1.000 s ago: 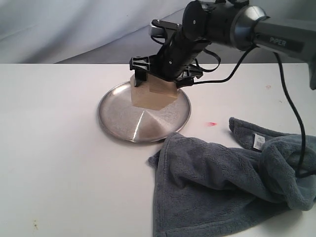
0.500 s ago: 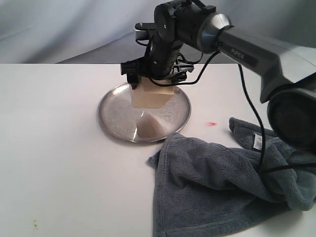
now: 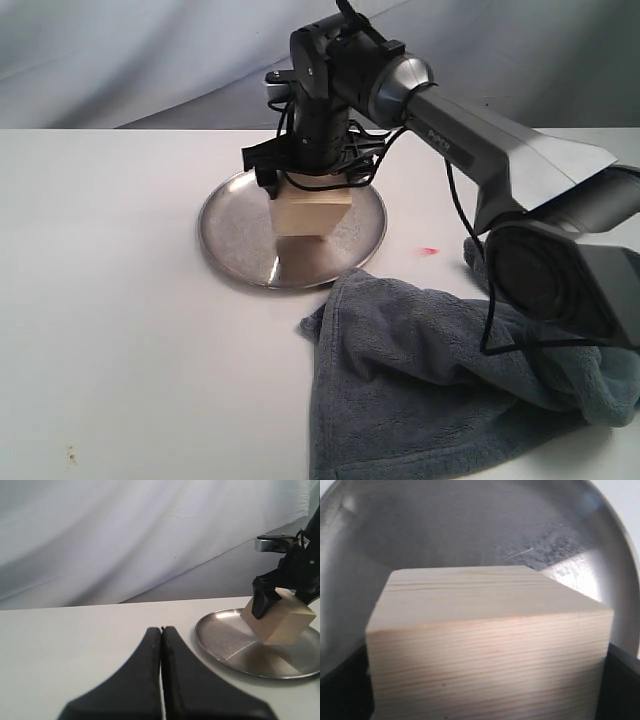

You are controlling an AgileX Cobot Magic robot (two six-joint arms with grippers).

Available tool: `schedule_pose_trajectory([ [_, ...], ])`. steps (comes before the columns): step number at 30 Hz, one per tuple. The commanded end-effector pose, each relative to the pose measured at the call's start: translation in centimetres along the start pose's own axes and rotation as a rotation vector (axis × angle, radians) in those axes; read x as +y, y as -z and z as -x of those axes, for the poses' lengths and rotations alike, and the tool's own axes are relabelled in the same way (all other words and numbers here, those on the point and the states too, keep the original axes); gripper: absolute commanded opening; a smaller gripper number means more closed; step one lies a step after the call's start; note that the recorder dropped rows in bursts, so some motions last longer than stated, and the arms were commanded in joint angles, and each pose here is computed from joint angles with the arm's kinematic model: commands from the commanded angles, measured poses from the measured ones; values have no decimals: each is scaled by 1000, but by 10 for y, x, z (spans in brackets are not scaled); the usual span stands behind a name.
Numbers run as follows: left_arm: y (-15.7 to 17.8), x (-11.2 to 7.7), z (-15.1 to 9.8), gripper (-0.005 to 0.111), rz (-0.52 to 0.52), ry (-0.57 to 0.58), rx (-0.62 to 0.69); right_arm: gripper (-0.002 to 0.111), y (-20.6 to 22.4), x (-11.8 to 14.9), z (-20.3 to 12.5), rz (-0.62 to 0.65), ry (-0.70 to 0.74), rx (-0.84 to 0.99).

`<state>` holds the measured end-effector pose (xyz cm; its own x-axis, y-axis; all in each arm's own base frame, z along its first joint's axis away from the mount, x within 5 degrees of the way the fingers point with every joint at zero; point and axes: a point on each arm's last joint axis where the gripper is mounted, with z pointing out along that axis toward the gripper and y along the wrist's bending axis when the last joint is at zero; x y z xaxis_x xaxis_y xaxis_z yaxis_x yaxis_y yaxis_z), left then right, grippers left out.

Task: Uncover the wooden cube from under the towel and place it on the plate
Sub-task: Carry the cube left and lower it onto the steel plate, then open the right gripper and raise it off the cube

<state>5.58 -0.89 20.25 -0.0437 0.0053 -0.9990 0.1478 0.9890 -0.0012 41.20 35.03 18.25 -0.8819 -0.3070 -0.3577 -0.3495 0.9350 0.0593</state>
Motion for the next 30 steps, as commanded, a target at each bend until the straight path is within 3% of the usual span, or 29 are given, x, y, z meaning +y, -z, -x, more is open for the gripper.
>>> schedule_pose_trajectory([
  [1,0,0,-1,0,-5,4,0,0,6,6,2,34,27,-22],
  [6,0,0,-1,0,-5,4,0,2,6,5,2,23,56,-13],
  [8,0,0,-1,0,-5,4,0,9,6,5,1,22,62,-11],
  [15,0,0,-1,0,-5,4,0,52,3,6,0,31,57,-4],
  [23,0,0,-1,0,-5,4,0,68,3,6,2,36,56,-18],
  [30,0,0,-1,0,-5,4,0,89,3,6,3,40,56,-29],
])
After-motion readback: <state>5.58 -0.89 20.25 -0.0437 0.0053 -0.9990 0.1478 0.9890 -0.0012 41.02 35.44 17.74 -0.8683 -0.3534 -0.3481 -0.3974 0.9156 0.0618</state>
